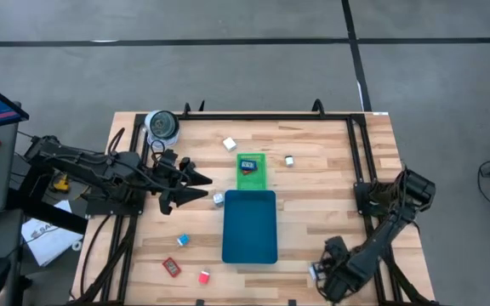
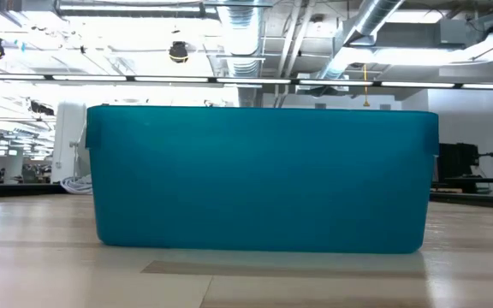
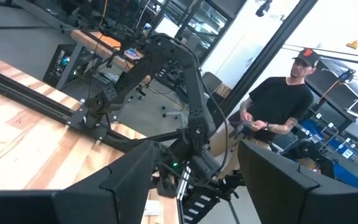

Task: Pick & Place Office items
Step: Put the bottom black digital clock into the green bin

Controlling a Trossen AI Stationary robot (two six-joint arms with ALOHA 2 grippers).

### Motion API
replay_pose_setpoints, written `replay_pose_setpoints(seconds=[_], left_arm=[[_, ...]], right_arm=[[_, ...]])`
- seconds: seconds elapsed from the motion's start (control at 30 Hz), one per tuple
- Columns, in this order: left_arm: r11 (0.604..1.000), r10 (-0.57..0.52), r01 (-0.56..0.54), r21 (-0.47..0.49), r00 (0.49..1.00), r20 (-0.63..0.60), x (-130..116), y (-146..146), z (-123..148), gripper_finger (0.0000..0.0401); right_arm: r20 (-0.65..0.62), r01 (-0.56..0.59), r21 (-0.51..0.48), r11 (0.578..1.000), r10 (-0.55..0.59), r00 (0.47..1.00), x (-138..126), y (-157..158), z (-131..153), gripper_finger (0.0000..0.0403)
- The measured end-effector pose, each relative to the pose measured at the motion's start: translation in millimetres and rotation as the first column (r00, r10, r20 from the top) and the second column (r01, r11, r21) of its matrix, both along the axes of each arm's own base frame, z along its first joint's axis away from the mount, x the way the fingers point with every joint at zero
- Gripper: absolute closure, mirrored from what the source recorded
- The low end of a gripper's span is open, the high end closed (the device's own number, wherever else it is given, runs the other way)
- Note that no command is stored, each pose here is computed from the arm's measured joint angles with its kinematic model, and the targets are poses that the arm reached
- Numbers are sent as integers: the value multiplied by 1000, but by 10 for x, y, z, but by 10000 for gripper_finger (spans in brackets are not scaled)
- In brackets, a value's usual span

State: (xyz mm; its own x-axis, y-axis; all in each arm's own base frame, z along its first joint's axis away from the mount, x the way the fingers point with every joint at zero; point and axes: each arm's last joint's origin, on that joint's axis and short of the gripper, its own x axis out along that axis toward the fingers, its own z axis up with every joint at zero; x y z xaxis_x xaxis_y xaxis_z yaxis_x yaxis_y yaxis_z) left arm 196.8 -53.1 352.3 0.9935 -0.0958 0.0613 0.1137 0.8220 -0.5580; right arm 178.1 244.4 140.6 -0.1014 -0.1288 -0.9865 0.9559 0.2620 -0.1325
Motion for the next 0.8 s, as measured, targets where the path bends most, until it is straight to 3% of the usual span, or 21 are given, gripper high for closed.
replay_pose_setpoints(seconds=[0.23, 0.4, 0.53, 0.67, 0.8], left_arm=[[1000, 0, 0, -1, 1000, 0, 0, 0, 0, 170], [1000, 0, 0, -1, 1000, 0, 0, 0, 0, 170], [1000, -1, 1, -3, 1000, 0, 0, 0, 0, 170], [1000, -8, 8, -2, 1000, 0, -4, -14, 0, 170], [1000, -7, 7, 10, 1000, 2, -4, -14, 1, 170]], right_arm=[[57, -6, -112, 994, 13, 998, 355, -353, -12, 214], [24, -5, -179, 984, 9, 1000, 614, -729, -5, 214], [31, 93, -224, 970, -89, 996, 699, -969, 65, 214], [231, 261, -212, 942, -212, 950, 707, -1005, 365, 214], [283, 340, -180, 923, -283, 917, 668, -1048, 497, 213]])
